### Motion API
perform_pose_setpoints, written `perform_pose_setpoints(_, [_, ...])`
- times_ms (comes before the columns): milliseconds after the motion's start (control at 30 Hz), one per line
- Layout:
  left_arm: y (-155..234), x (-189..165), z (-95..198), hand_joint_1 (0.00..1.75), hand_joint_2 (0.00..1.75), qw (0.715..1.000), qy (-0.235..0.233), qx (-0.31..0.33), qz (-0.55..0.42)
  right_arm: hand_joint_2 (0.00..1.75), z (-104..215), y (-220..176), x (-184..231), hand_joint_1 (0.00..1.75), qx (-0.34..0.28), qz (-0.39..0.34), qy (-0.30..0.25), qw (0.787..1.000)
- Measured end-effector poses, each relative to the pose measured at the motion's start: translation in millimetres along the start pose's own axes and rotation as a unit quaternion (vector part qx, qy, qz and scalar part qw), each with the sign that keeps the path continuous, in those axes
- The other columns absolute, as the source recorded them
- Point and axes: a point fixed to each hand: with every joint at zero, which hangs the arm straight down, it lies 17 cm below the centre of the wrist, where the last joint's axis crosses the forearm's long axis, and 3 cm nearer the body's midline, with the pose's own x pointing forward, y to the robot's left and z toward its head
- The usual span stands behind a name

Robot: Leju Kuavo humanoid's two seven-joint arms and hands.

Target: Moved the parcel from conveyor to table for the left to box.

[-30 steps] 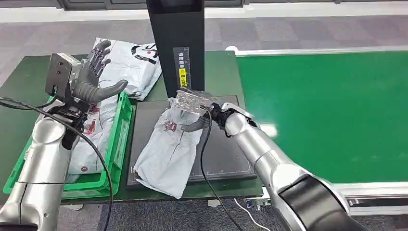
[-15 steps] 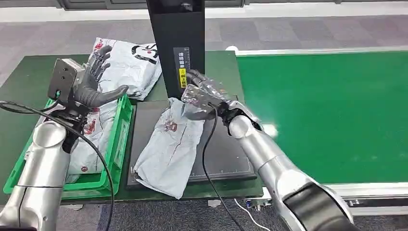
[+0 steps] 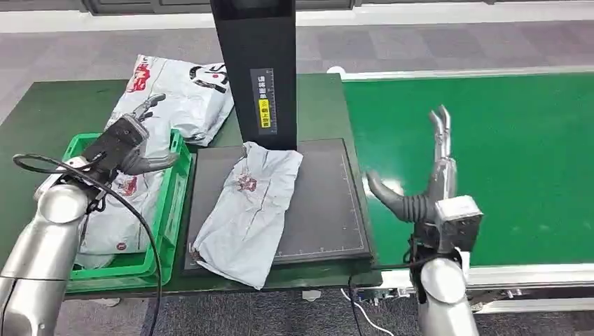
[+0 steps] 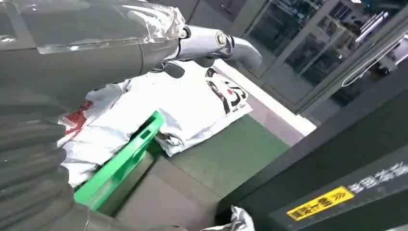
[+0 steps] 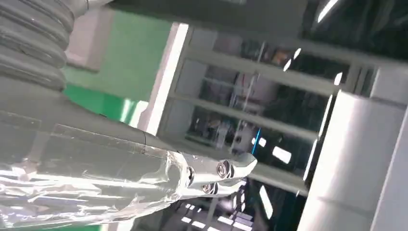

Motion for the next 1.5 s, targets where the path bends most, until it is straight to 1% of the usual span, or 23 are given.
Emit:
perform_pose_setpoints(67, [-3,1,-2,0.0,1.75,1.0,0.001,-0.009,-0.009,1.75,13,-11,-1,0.0,-0.009,0.003,0.006,1.0])
perform_pose_setpoints(167, [-5,-1,-3,0.0,1.75,1.0,0.004,-0.015,-0.017,1.75,20,-18,0,0.0,-0.015,0.006,0.011,1.0])
perform_pose_setpoints(500, [-12,-4,-5,0.0,1.75,0.999,0.008,-0.031,-0.029,1.75,27,-30,3,0.0,-0.026,0.012,0.015,0.999])
perform_pose_setpoints(600, [-25,-3,-6,0.0,1.75,0.996,0.008,-0.062,-0.057,1.75,29,-31,4,0.0,-0.027,0.009,0.016,0.999])
perform_pose_setpoints(700, [-44,-3,-7,0.0,1.75,0.989,0.009,-0.109,-0.101,1.75,29,-30,4,0.0,-0.024,0.004,0.02,0.999])
perform_pose_setpoints(767, [-68,-3,-7,0.0,1.75,0.977,0.006,-0.159,-0.142,1.75,29,-29,2,0.0,-0.021,0.002,0.025,0.999])
perform_pose_setpoints(833, [-97,1,-5,0.0,1.75,0.959,-0.004,-0.215,-0.184,1.75,28,-29,1,0.0,-0.02,0.001,0.029,0.999])
perform_pose_setpoints(867, [-106,3,-4,0.0,1.75,0.953,-0.008,-0.231,-0.196,1.75,28,-28,0,0.0,-0.018,0.0,0.03,0.999])
perform_pose_setpoints(933, [-146,7,6,0.0,1.75,0.93,-0.02,-0.292,-0.222,1.75,27,-25,-1,0.0,-0.013,-0.005,0.033,0.999])
perform_pose_setpoints(1033, [-190,14,19,0.0,1.75,0.904,-0.036,-0.343,-0.251,1.75,23,-23,-2,0.0,-0.013,-0.009,0.035,0.999])
perform_pose_setpoints(1133, [-219,18,33,0.0,1.75,0.883,-0.051,-0.376,-0.277,1.75,18,-21,-5,0.0,-0.013,-0.012,0.038,0.999])
perform_pose_setpoints(1267, [-244,17,48,0.0,1.75,0.862,-0.063,-0.403,-0.301,1.75,15,-17,-10,0.0,-0.013,-0.014,0.043,0.999])
perform_pose_setpoints(1500, [-255,18,59,0.0,1.75,0.853,-0.071,-0.42,-0.301,1.75,19,-14,-18,0.0,-0.009,-0.014,0.053,0.998])
